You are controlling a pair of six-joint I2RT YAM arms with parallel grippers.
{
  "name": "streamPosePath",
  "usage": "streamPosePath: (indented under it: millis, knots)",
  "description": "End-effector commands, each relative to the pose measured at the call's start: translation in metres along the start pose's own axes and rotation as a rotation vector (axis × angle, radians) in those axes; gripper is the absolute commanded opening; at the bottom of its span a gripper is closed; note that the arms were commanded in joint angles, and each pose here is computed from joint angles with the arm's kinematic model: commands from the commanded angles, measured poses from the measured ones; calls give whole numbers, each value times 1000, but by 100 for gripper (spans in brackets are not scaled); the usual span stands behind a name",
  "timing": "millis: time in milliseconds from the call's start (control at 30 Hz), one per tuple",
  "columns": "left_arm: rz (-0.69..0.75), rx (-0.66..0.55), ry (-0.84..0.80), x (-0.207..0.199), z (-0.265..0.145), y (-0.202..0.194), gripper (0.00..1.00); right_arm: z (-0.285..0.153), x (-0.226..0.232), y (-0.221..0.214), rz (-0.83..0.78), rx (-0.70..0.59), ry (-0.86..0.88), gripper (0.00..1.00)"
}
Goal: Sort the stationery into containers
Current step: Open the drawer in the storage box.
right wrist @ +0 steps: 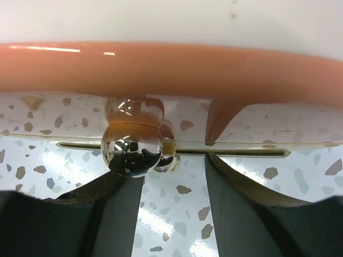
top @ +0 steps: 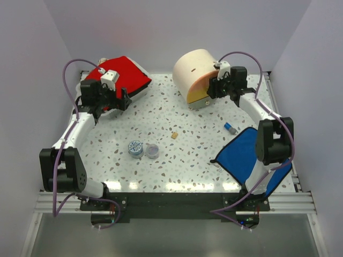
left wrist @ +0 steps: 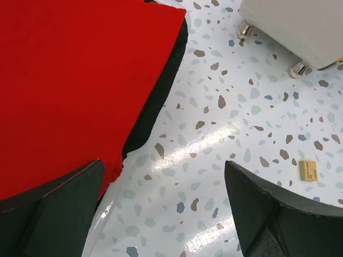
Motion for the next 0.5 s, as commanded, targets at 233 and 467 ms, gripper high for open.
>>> streamPosePath:
  millis: [233,467]
  knots:
    - [33,-41,-3,-5,-5,10,99,3,-8,23,-31,-20,-97,49]
    - [29,-42,-8,-5,-5,10,99,3,-7,13,-34,22,-130,42]
Point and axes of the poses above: each gripper's point midway between its finger pads, its own z axis out along the fingers, its own x axis along the line the jaws close on, y = z × x, the point moved 2 cm from there along -z, back along the fingers, and after that the axes turned 15 degrees about -z, right-handed, at the moved point
